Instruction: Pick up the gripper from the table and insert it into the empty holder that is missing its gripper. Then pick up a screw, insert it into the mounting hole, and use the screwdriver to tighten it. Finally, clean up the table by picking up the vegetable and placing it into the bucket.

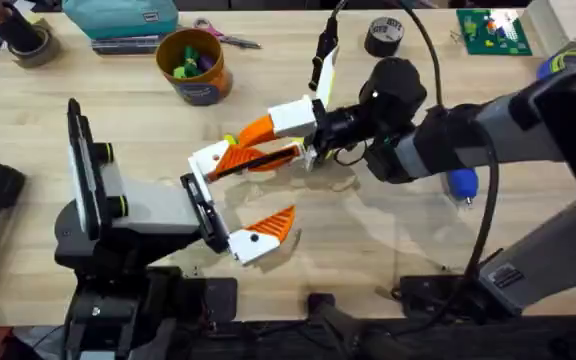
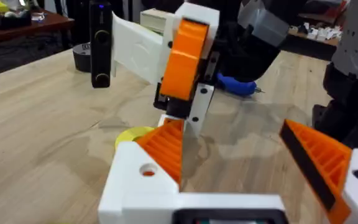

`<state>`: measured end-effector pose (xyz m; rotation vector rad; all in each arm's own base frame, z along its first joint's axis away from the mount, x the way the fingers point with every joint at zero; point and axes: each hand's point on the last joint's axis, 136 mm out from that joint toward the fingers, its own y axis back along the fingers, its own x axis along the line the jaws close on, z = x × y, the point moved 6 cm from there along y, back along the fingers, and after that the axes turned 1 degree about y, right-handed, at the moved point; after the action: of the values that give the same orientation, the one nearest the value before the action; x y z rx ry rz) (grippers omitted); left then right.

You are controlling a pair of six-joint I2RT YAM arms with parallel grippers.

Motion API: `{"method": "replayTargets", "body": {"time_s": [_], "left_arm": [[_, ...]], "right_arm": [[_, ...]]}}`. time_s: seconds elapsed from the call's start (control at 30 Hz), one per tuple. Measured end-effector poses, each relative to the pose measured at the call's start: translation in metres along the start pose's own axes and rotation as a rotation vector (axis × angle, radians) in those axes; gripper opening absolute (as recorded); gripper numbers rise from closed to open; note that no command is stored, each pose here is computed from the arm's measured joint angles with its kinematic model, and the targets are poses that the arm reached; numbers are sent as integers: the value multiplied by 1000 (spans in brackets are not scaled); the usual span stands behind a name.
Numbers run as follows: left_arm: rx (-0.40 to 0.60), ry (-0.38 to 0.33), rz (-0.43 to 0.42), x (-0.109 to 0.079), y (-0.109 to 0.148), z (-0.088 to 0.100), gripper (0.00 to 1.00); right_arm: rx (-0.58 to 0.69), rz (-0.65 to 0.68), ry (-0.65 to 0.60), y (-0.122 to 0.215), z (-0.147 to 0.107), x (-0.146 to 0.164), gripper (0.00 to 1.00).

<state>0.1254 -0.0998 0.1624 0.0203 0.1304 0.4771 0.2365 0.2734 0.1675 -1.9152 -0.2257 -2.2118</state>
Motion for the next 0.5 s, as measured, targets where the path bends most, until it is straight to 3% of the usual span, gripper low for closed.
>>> {"method": "replayTargets", "body": {"time_s": [0.5], "left_arm": [[0, 0, 0, 0, 0, 0, 986]], "right_arm": [[-4, -5, 21, 14, 4, -1, 921]]}}
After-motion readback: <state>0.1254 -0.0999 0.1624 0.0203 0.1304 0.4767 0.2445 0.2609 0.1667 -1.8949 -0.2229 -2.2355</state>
